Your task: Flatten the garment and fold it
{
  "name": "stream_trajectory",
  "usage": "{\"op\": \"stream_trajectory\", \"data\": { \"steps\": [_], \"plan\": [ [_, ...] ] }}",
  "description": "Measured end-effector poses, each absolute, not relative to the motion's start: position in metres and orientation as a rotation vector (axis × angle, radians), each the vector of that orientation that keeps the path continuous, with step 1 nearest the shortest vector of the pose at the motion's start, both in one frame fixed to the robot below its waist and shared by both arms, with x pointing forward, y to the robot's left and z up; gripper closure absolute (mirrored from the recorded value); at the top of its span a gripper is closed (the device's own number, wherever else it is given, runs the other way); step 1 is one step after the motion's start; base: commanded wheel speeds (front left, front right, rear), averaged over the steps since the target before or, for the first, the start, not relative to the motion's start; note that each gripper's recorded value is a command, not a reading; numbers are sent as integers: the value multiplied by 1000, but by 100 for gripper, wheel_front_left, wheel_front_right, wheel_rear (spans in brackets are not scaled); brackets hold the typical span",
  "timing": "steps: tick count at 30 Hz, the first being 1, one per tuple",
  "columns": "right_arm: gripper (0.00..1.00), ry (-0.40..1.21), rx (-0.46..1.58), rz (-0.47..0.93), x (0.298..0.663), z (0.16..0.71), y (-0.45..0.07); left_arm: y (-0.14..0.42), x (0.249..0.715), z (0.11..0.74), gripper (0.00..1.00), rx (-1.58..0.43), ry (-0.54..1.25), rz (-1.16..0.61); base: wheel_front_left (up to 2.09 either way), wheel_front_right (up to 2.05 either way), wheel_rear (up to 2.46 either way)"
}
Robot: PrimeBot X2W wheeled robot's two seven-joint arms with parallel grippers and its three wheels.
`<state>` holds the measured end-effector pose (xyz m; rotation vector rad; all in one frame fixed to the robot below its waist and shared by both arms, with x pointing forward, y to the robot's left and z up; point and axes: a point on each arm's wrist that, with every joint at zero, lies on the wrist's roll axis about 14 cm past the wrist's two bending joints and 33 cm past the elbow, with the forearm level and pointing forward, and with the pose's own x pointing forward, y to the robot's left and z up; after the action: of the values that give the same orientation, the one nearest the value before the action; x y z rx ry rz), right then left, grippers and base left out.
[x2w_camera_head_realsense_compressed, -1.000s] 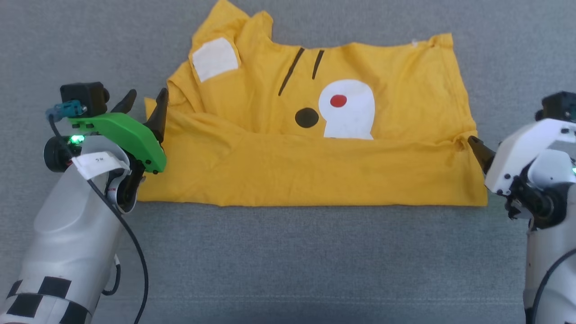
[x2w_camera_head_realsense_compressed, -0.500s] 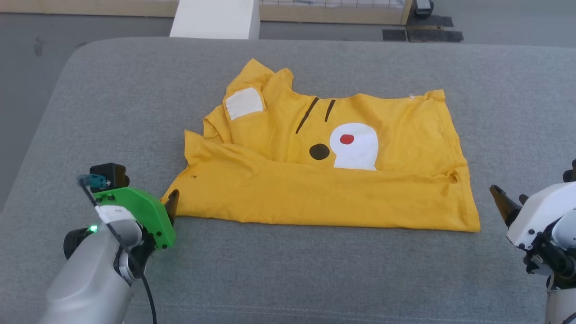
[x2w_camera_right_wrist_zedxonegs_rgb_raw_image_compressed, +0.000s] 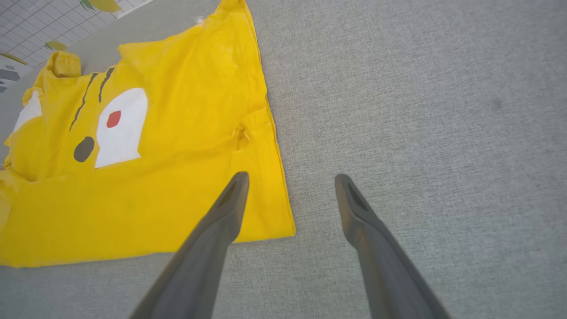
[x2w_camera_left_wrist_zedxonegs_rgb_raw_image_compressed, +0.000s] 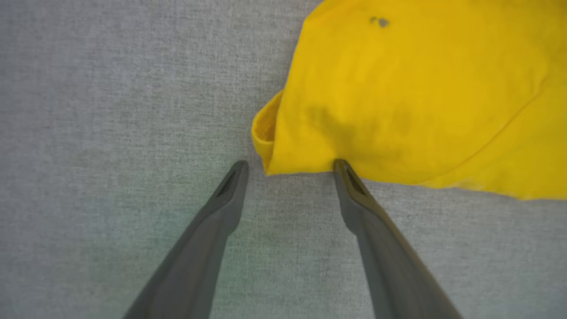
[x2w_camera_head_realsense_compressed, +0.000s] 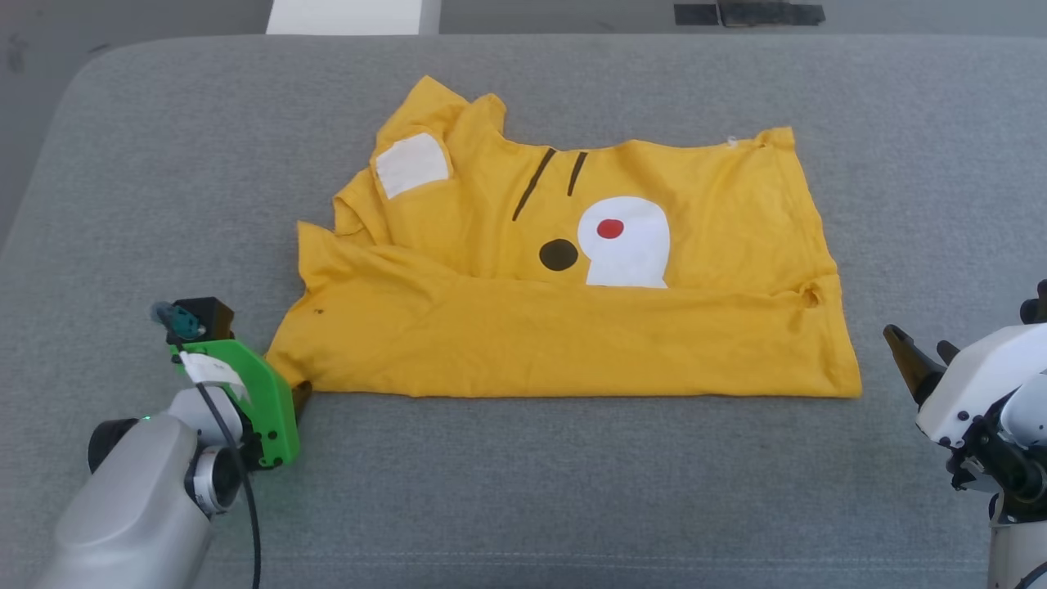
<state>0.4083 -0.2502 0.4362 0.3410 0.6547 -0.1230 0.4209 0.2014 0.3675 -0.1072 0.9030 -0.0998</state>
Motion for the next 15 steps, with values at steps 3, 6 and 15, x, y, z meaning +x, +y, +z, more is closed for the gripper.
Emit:
{"op": "stream_trajectory", "data": {
  "steps": [3,6,15],
  "plan": [
    [0,662,341,-139,405,433,-255,199,425,364,84,-111,903,-113,0,0,0],
    [0,668,342,-154,402,430,-260,195,430,364,100,-109,884,-145,0,0,0],
    [0,688,254,-167,396,431,-262,191,428,377,100,-193,796,-159,0,0,0]
  ]
}}
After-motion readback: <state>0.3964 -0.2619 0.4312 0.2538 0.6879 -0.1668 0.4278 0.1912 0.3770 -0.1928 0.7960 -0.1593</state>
